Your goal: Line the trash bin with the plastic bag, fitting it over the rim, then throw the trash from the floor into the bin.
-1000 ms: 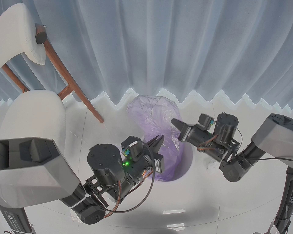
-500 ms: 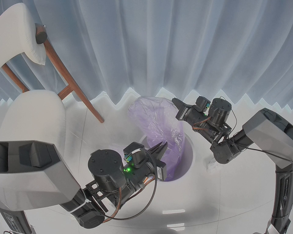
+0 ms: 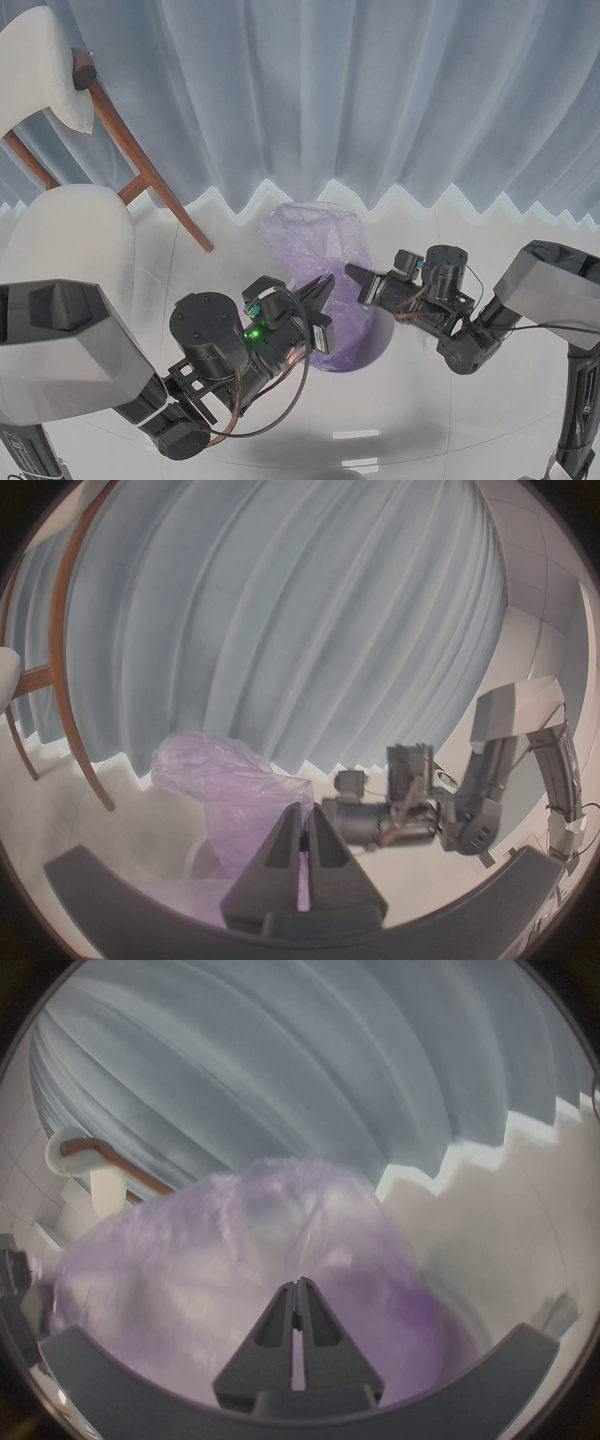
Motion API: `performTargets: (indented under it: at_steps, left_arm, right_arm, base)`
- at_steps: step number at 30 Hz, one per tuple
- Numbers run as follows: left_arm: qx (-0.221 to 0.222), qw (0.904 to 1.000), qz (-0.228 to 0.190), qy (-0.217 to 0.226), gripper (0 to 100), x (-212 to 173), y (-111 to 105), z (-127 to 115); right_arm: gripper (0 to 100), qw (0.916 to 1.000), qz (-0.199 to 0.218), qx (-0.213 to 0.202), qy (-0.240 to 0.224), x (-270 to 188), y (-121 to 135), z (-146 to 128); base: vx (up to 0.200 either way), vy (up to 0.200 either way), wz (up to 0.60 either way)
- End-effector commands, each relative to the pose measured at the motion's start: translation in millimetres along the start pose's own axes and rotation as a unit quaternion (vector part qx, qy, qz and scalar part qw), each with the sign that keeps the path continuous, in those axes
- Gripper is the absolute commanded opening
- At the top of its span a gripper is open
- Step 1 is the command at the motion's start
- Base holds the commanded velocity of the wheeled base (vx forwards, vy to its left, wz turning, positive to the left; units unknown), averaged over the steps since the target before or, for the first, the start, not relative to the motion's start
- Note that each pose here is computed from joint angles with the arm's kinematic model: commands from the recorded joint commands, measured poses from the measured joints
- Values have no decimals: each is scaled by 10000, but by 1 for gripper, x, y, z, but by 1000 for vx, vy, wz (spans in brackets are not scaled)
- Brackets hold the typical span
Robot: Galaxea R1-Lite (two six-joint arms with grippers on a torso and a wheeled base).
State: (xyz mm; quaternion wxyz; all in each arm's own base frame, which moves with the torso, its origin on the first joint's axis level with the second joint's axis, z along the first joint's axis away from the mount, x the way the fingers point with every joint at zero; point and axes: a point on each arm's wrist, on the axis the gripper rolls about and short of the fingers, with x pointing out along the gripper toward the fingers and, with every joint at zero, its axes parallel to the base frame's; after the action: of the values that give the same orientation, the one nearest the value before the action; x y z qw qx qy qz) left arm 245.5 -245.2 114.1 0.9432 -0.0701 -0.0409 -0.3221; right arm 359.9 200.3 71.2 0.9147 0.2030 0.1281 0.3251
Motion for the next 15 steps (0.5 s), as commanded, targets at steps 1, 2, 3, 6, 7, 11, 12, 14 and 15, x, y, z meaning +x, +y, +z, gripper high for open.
performTargets:
  at_steps: [1,2,3,6,7,11,12,14,15]
  left_arm:
    - [-6,9997,123,-191,0,6,8,8]
    - [8,9997,148,-171,0,6,9,7]
    - [9,9997,163,-180,0,7,10,7]
    - [49,9997,165,-164,0,7,10,6]
    - [57,9997,172,-172,0,7,11,6]
    - [58,9997,165,-164,0,7,11,6]
    - [59,9998,136,-138,0,5,10,5]
    - [42,9999,79,-95,0,3,6,4]
    - [53,10000,53,-38,0,1,5,2]
  right_arm:
    - [0,9965,209,292,760,-28,27,-31]
    - [0,9953,217,330,887,-31,30,-38]
    - [0,9942,248,351,984,-33,34,-44]
    - [0,9923,329,470,1096,-33,42,-51]
    - [0,9918,346,519,1120,-33,44,-52]
    - [0,9875,383,691,1366,-35,52,-65]
    - [0,9865,365,700,1437,-37,51,-70]
    - [0,9877,351,641,1386,-37,50,-68]
    - [0,9906,350,615,1170,-36,47,-57]
  base:
    - [0,0,0]
    - [0,0,0]
    - [0,0,0]
    - [0,0,0]
    - [0,0,0]
    - [0,0,0]
    - [0,0,0]
    - [0,0,0]
    - [0,0,0]
